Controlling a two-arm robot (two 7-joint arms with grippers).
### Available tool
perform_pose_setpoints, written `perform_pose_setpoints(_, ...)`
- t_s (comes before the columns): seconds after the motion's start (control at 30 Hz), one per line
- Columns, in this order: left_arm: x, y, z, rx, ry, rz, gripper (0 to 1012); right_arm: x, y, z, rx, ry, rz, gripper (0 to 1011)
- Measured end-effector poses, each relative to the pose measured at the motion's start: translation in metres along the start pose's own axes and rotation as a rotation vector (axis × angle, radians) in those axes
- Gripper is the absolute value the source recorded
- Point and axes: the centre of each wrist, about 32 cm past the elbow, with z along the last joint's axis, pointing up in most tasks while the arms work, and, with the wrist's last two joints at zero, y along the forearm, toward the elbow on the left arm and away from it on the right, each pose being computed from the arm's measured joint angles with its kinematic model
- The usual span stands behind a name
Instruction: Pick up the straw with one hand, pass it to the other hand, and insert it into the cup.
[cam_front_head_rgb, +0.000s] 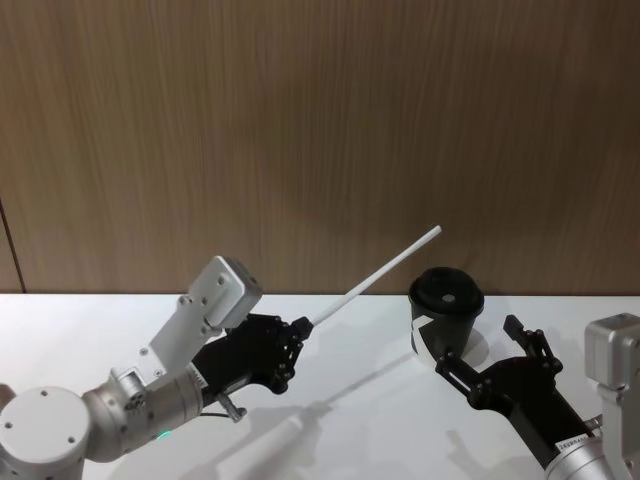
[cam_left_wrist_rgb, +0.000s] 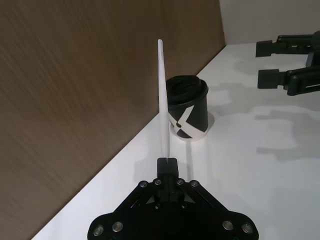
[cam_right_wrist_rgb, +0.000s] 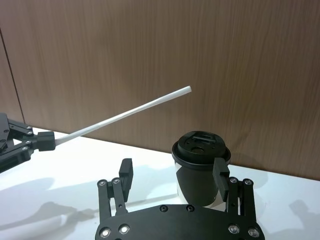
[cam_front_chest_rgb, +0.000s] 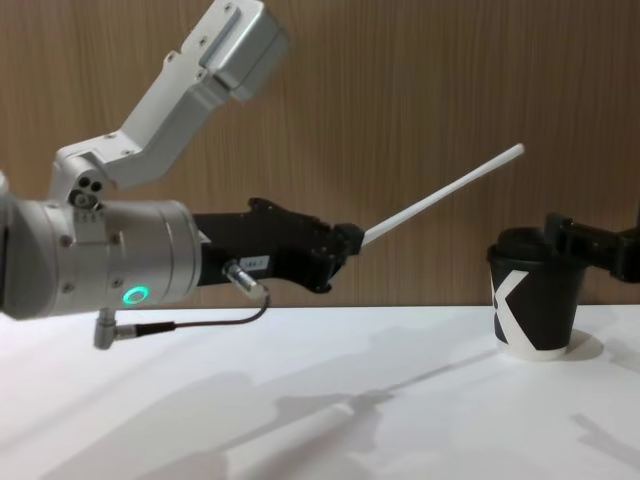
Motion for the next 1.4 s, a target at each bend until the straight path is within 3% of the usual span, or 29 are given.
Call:
perform_pose_setpoints(0.4, -0.001, -0.0129, 0.0055, -0.046, -0.012, -0.04, 0, 0.0, 0.0, 0.0, 0.0, 0.0, 0.0, 1001)
perform_pose_setpoints(1.03, -0.0017, -0.0192, 0.0085, -0.07, -0.017, -0.059, 0, 0.001, 0.0, 0.0, -0.004, 0.0, 0.01, 1001)
perform_pose_setpoints(1.4, -0.0017, -0.0201, 0.0091, -0.074, -0.018, -0.062, 0, 0.018, -0.004, 0.002, -0.021, 0.015, 0.105, 1001)
